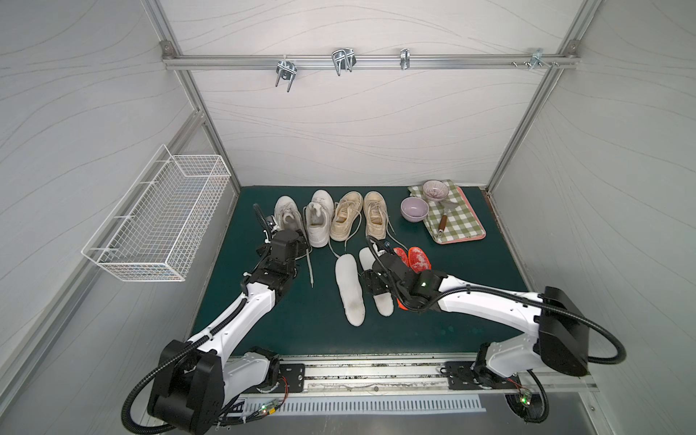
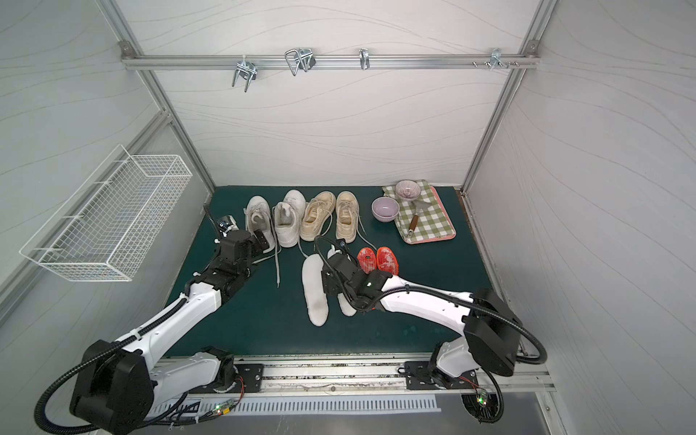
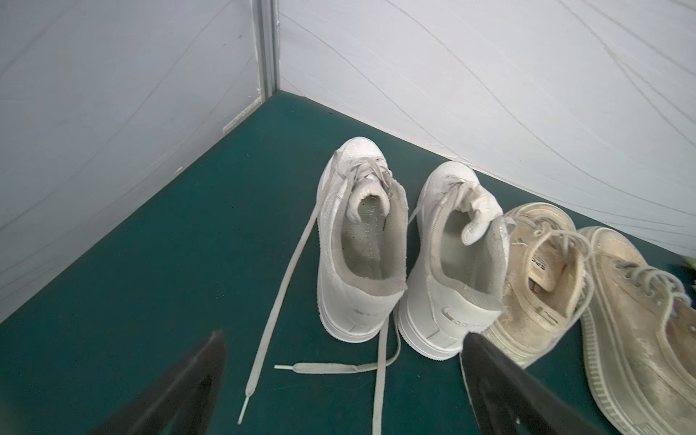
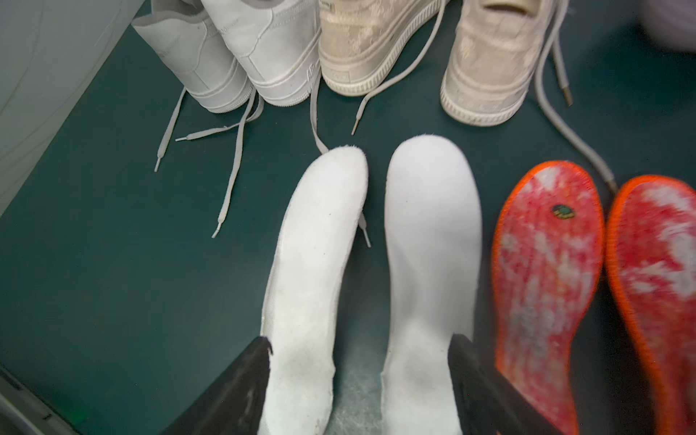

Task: Remove the insole from the shoe
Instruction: Place the insole at the center of the board, then reset both arms

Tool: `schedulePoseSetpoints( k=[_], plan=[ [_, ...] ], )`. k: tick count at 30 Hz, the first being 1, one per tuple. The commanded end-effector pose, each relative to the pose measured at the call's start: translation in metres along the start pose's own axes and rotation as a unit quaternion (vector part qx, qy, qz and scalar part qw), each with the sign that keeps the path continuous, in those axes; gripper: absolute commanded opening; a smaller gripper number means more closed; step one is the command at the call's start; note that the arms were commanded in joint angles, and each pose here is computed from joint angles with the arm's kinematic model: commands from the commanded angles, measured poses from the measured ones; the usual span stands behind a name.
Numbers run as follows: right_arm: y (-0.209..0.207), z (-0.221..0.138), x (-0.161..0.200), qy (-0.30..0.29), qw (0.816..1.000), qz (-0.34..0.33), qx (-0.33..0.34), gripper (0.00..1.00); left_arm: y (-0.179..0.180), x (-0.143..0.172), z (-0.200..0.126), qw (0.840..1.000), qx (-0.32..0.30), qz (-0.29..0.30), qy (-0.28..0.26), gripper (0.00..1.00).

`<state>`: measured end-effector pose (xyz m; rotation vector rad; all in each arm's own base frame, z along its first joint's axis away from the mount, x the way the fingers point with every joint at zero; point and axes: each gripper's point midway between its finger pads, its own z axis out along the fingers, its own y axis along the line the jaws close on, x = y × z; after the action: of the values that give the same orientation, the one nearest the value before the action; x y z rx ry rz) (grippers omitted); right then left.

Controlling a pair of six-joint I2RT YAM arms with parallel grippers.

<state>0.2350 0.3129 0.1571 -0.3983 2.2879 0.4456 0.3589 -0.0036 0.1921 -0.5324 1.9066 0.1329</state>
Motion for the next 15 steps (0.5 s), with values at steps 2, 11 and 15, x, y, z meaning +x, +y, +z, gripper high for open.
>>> schedulePoseSetpoints(
  k=[2,11,15],
  plan=[
    [-0.037,-0.022,-0.028,-0.069,0.995,-0.05,0.053,0.8,0.017,-0.007,0.003,0.998,-0.053,0.02,-0.034,0.99],
    [-0.156,-0.051,-0.075,-0.148,0.966,-0.046,0.207,0.91,0.032,0.014,0.021,0.986,-0.094,0.12,-0.063,0.99],
    [-0.204,-0.046,-0.072,-0.148,0.947,-0.065,0.277,0.95,0.04,0.03,0.039,0.988,-0.088,0.115,-0.045,0.99]
  ],
)
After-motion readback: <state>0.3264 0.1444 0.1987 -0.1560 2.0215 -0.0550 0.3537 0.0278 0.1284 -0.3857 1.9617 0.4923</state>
